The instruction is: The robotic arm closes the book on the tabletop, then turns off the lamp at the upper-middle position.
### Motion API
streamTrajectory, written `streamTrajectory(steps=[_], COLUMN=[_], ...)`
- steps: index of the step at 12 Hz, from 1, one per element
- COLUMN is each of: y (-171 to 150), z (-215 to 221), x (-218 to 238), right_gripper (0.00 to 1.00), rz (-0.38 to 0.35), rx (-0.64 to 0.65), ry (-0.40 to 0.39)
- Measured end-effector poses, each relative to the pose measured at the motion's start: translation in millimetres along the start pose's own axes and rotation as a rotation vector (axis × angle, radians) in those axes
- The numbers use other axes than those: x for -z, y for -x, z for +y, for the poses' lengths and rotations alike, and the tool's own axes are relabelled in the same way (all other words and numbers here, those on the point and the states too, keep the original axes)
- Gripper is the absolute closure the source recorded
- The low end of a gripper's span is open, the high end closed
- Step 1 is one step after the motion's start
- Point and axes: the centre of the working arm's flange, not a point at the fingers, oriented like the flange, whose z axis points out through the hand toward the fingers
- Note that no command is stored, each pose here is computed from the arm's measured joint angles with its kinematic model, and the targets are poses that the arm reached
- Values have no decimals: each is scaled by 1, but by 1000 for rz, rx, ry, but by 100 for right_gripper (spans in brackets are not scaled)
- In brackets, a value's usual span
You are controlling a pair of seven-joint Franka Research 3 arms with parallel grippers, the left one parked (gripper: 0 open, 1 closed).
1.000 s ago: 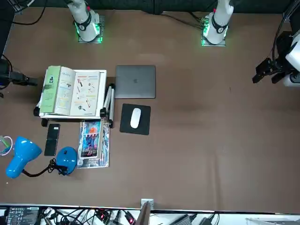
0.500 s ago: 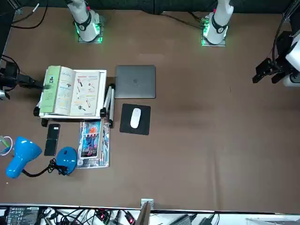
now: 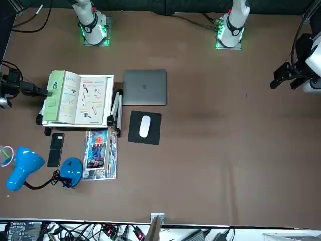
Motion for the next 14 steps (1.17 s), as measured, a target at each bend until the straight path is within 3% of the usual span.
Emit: streamTrajectory(steps=[4, 7, 12, 13, 14], y=[-6, -14, -18, -19, -21], z=[-9, -33, -70, -79, -85], x=[-6, -9, -7, -7, -9], right_gripper=[39, 39, 52, 73, 74], rz=[-9, -19, -29, -33, -35], rx=[23, 63, 82, 90, 97], ry=[-7, 9, 30, 35, 40])
